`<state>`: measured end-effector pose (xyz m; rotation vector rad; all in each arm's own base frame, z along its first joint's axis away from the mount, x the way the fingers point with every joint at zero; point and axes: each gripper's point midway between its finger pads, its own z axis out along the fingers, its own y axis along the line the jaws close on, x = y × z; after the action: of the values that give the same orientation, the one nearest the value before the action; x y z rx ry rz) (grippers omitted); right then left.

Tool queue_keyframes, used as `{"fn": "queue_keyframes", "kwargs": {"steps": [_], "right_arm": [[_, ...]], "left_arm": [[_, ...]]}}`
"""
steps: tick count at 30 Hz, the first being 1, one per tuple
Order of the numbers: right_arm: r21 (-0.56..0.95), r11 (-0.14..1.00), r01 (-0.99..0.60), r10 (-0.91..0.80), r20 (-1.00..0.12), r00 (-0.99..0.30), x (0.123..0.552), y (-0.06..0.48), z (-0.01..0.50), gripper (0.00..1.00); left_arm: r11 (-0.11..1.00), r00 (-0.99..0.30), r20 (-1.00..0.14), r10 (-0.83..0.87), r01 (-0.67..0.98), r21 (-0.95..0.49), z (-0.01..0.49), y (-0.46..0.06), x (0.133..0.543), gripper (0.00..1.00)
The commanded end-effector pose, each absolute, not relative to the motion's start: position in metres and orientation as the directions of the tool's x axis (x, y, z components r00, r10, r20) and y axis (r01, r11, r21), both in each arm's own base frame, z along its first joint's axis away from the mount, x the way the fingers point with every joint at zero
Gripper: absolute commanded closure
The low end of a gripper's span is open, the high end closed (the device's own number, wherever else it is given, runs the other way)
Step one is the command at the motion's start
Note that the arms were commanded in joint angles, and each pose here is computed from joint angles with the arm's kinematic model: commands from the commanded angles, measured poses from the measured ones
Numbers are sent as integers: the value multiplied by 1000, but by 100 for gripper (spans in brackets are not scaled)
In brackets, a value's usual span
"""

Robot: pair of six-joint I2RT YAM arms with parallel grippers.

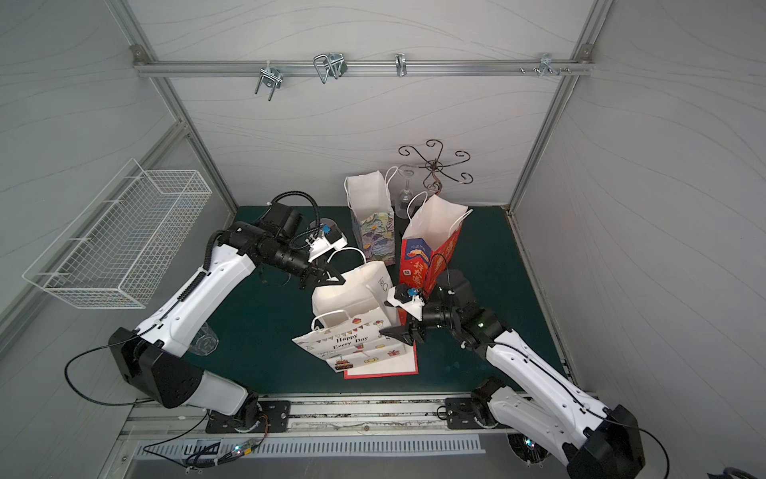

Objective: Put away the paper bag
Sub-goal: Press the paper bag at the center of the board.

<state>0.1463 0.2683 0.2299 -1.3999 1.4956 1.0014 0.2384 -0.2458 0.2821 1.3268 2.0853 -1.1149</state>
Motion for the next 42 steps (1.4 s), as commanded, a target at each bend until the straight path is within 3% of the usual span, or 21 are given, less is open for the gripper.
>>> {"fn": "queue_keyframes", "kwargs": {"steps": [1,10,14,16,19,24,27,30,34,42], "right_arm": [[10,76,-997,-334,-942,-35,148,270,228,37],[14,92,-996,-369,-928,-47,143,262,216,66],[22,89,-996,-368,-928,-53,141,261,214,73],[21,90,-996,-369,-928,-53,141,260,214,77],[21,88,-996,-370,-928,-52,141,260,214,83],[20,81,-997,-369,-928,-48,140,261,215,92],[19,81,-997,-369,-928,-48,140,261,215,99],[20,81,-997,-370,-928,-48,141,261,214,100],[25,94,-995,-371,-927,-58,143,262,214,100],[31,126,-992,-372,-925,-76,148,261,213,100]], "left_arm": [[180,-411,-746,524,910,-374,289,-253,242,100],[210,-398,-759,515,917,-339,291,-251,247,97],[220,-388,-774,501,922,-320,296,-251,249,92],[221,-379,-786,488,925,-309,301,-252,250,79],[221,-360,-810,463,932,-288,310,-252,249,68],[229,-324,-842,432,942,-245,324,-250,249,58],[239,-291,-869,401,949,-207,339,-248,249,45],[266,-244,-899,364,952,-151,356,-244,249,30],[338,-145,-945,292,940,-40,385,-234,246,20],[593,-19,-989,149,802,74,428,-189,231,15]]}}
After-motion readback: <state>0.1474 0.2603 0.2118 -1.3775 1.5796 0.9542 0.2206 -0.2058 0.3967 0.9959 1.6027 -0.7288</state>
